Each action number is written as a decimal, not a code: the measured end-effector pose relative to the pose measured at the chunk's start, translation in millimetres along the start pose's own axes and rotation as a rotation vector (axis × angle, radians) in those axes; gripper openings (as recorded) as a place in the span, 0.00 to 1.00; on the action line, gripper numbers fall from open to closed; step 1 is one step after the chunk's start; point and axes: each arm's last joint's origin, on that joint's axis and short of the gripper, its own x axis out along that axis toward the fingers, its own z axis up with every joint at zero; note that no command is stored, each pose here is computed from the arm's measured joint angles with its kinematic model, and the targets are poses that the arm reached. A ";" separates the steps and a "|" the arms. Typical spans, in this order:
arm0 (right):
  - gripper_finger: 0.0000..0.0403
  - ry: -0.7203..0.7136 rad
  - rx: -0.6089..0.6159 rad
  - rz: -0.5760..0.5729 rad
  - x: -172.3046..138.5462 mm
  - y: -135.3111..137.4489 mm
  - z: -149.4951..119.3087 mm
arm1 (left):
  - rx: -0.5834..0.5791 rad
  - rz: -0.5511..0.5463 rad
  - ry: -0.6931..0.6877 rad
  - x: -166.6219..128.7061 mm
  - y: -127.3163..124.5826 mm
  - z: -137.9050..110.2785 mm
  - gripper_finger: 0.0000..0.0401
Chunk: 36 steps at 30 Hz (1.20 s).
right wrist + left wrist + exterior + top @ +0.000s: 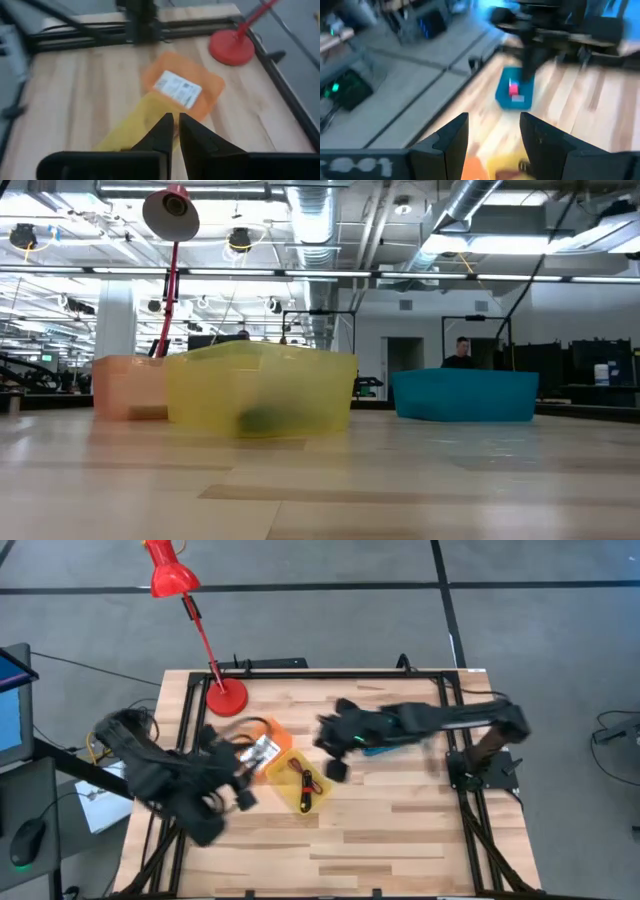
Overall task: Pick and place items into bin
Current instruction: Return to Home Position
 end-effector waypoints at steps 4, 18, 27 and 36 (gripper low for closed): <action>0.05 -0.032 -0.095 0.047 -58.2 24.9 -17.9 | -0.040 -0.031 -0.099 -22.4 36.2 -4.3 0.42; 0.03 -0.077 0.044 -0.099 -125.4 -3.7 -201.3 | -0.243 -0.130 -0.093 13.5 119.6 -168.7 0.42; 0.03 -0.260 -0.004 0.077 -111.9 -21.8 -282.9 | -0.412 -0.255 -0.129 39.9 94.8 -228.0 0.42; 0.02 -0.551 -0.112 0.353 -120.0 -27.0 -308.7 | -0.174 -0.347 -0.245 38.2 81.8 -217.4 0.42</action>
